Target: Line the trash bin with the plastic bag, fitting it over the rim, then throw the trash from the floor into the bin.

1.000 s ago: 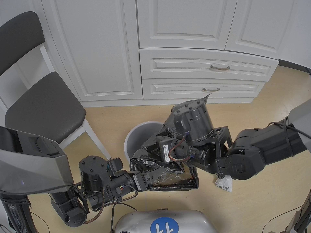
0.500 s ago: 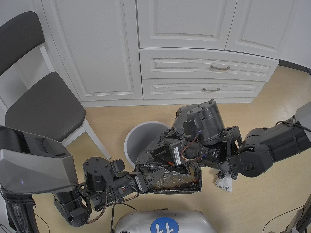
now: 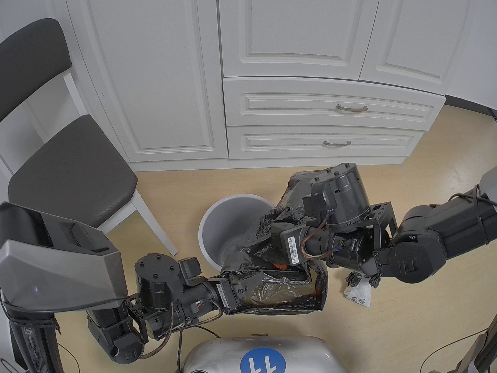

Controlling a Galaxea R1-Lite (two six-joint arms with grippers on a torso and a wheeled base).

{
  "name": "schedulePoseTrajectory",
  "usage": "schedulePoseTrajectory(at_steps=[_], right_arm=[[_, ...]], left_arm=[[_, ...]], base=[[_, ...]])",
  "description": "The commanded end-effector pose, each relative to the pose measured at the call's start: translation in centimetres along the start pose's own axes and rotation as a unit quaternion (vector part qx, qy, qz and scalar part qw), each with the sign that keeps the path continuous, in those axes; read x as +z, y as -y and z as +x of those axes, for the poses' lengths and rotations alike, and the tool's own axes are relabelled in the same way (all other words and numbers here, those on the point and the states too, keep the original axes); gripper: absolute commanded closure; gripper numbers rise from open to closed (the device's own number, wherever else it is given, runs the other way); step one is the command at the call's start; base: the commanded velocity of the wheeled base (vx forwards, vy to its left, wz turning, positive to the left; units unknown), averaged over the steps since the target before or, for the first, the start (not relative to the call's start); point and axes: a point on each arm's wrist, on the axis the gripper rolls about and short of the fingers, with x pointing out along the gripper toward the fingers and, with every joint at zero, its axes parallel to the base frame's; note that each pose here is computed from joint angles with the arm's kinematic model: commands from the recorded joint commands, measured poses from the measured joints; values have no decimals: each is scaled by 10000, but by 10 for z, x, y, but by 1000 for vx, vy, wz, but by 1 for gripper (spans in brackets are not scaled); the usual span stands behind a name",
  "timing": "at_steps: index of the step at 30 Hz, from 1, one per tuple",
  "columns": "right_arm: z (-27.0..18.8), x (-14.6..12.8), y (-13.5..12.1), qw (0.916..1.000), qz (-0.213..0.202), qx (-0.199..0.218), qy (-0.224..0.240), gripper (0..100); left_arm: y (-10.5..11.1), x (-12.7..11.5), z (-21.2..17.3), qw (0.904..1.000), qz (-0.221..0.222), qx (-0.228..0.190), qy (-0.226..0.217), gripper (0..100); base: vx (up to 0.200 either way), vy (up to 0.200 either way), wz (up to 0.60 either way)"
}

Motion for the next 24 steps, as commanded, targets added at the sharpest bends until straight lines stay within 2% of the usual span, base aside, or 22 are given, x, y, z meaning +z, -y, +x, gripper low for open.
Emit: schedulePoseTrajectory(at_steps=[1,20,24], right_arm=[[-3,1,-1,10000,-16,12,33,100],[-11,1,0,10000,-42,-4,57,100],[-13,1,0,9997,-242,8,57,100]], left_arm=[[0,-1,0,10000,-2,4,-20,0],[8,-10,-1,9998,51,-92,-186,0],[9,-12,-1,9997,66,-106,-217,0]], base=[[0,0,0],[0,0,0],[0,0,0]])
